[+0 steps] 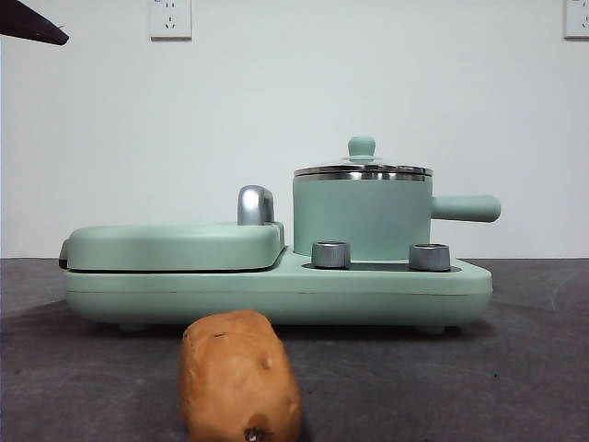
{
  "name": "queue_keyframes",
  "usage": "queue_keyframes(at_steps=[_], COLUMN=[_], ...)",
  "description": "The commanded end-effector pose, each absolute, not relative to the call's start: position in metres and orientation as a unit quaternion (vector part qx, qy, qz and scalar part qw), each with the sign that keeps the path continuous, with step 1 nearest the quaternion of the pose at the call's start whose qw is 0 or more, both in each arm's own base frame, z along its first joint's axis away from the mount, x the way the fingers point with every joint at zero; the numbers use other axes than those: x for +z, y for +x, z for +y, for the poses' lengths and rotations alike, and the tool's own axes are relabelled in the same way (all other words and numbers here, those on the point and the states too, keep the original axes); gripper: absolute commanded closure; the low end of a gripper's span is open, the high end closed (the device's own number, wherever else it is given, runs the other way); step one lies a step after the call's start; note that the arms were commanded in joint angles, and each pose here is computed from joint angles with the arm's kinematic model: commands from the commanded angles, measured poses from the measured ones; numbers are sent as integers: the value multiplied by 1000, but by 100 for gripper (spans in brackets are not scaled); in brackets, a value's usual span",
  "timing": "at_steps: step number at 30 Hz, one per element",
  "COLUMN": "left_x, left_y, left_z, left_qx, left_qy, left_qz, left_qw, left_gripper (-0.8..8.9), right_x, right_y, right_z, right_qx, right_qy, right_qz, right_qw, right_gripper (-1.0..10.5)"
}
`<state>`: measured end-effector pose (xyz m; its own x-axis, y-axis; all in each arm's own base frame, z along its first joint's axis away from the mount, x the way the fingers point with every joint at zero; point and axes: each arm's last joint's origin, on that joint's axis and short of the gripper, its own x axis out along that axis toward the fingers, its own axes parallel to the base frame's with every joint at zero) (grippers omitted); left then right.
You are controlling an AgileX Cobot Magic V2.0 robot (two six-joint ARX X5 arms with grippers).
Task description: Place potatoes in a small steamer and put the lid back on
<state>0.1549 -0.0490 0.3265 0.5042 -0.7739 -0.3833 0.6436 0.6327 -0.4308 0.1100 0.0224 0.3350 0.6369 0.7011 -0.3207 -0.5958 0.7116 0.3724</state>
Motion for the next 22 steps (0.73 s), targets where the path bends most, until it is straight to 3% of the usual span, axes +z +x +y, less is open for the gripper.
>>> queue_keyframes(at_steps=[1, 12, 22], left_x=[332, 343, 366], left_y=[159, 210, 294], left_z=[-52, -83, -161], left_qx=[-415, -425, -430], left_qy=[-129, -133, -85], left_qz=[279, 336, 352], left_qw=[856, 830, 827], left_gripper=[335, 335, 336], right_x=[341, 341, 341], right_y=[110, 110, 110], right_z=[23, 23, 23], right_qx=[365, 365, 365], right_qy=[109, 109, 109], right_qz=[213, 214, 214], right_qw=[900, 900, 900], right_gripper=[380, 380, 380])
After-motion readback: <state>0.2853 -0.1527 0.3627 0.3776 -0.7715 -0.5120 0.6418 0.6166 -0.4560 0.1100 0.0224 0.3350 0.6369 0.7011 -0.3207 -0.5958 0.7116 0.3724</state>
